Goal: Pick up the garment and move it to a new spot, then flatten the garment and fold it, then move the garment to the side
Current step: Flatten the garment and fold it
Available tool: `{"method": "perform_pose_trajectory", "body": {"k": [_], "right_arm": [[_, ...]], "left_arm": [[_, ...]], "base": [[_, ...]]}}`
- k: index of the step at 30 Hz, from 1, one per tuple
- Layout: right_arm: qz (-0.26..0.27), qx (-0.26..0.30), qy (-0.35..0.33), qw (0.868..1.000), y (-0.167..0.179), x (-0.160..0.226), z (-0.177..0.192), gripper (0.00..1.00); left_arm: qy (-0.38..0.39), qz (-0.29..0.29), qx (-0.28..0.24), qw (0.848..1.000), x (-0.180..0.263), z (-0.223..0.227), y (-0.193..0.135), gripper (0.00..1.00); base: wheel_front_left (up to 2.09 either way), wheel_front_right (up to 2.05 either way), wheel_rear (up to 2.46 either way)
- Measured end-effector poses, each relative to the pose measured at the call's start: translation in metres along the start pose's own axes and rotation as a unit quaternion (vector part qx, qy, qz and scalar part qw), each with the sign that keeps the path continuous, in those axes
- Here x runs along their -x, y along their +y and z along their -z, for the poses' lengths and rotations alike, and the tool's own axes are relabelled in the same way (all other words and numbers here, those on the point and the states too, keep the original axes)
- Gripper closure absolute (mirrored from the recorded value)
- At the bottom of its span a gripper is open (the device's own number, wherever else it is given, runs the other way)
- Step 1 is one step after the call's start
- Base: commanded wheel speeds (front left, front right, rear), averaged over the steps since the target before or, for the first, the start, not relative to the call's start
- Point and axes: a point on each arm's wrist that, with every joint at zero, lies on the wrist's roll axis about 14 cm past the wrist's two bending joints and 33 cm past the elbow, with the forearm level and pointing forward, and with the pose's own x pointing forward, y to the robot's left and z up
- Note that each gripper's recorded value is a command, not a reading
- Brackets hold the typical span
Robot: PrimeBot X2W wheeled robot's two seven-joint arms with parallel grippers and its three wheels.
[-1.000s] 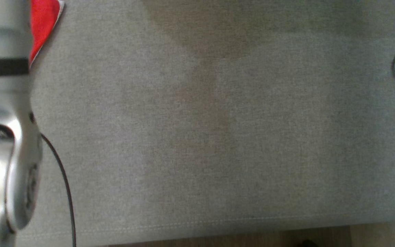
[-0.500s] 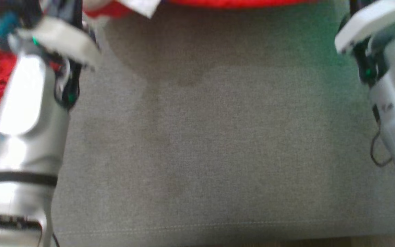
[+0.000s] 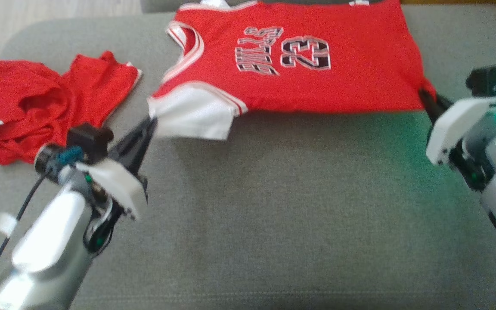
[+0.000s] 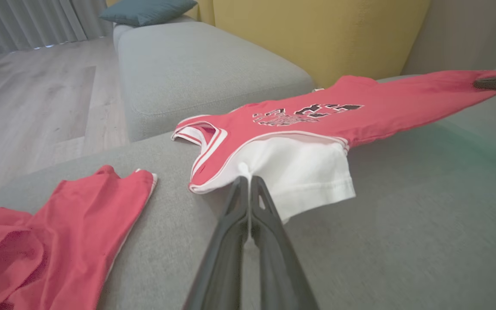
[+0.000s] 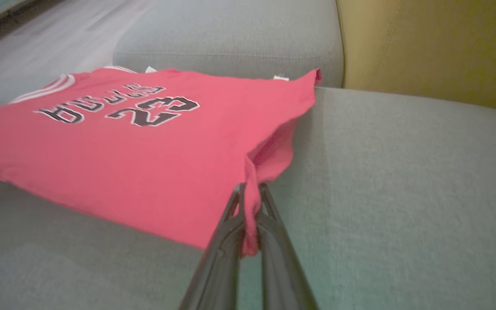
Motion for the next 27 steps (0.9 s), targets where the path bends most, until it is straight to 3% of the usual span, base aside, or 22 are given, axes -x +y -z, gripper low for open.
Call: {"method": "perform_pose_trajectory", "body": {"k": [11, 20, 27], "right_arm": [[-0.035, 0.008, 0.079, 0.996, 0.016, 0.056, 0.044, 1.0], [-0.043, -0.011, 0.164, 0.986, 0.008, 0.098, 0.081, 1.0], [-0.047, -0.041, 0.207, 0.976, 0.003, 0.115, 0.102, 1.0]], "left_arm": [[0.049, 0.058, 0.02, 0.997, 0.073, 0.007, -0.039, 1.0], [0.109, 0.121, 0.044, 0.986, 0.122, 0.012, -0.07, 1.0], [0.141, 0.134, 0.051, 0.98, 0.136, 0.019, -0.075, 1.0]], "base": [[0.0, 0.0, 0.0], [0.0, 0.0, 0.0], [0.0, 0.0, 0.0]]}}
